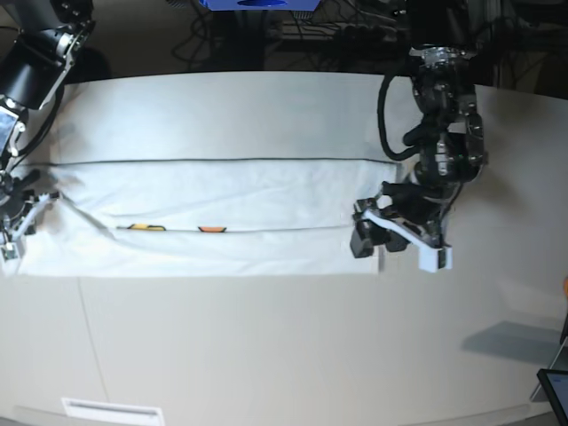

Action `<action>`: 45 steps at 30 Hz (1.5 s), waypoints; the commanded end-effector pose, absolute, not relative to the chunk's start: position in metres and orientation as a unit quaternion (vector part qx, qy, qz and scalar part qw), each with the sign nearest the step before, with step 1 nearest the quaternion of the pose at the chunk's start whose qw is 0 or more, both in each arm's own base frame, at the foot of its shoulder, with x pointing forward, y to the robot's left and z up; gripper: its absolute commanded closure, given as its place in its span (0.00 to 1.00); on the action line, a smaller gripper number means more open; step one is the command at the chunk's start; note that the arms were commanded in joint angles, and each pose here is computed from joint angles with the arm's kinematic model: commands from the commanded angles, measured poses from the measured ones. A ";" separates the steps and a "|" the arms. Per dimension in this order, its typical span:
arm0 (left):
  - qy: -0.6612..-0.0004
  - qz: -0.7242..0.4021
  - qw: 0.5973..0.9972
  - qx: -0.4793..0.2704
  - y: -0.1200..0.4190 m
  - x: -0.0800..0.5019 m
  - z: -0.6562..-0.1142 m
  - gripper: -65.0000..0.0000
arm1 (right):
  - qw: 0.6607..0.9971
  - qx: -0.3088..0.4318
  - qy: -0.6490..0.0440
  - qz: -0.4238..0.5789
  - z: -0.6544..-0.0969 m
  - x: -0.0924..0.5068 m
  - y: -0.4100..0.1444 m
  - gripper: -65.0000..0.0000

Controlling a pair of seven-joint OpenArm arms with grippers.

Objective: Fold the T-shirt properly
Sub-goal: 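Release and move the left gripper to the shirt's end, then grasp the shirt's end with the left gripper and pull it inward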

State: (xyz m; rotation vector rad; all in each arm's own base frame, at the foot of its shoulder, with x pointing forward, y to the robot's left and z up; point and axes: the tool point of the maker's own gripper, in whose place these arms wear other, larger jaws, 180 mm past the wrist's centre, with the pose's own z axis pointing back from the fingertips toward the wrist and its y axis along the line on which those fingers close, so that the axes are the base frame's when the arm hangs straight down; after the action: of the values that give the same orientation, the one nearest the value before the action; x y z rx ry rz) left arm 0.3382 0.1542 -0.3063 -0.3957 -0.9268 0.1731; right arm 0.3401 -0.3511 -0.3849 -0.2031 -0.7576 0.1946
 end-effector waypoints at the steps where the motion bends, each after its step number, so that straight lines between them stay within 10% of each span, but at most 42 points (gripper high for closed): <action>1: -0.467 0.090 0.857 -0.200 0.164 0.343 -0.289 0.39 | 0.905 -0.115 -0.397 0.100 -0.362 0.350 -0.359 0.94; 11: -0.440 0.111 0.853 -0.256 0.200 0.332 -0.279 0.38 | 0.884 -0.142 -0.429 0.118 -0.329 0.355 -0.349 0.43; 26: -0.360 0.195 0.853 -0.324 0.254 0.326 -0.345 0.39 | 0.876 -0.169 -0.430 0.137 -0.319 0.334 -0.348 0.43; 45: -0.270 0.179 0.883 -0.338 0.194 0.340 -0.394 0.39 | 0.880 -0.168 -0.422 0.138 -0.325 0.328 -0.348 0.43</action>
State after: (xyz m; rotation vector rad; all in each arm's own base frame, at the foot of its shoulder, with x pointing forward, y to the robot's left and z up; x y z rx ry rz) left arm 0.3379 0.1927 -0.3955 -0.7238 -0.5728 0.3883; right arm 0.3186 -0.3422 -0.3448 -0.3226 -0.8205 0.2869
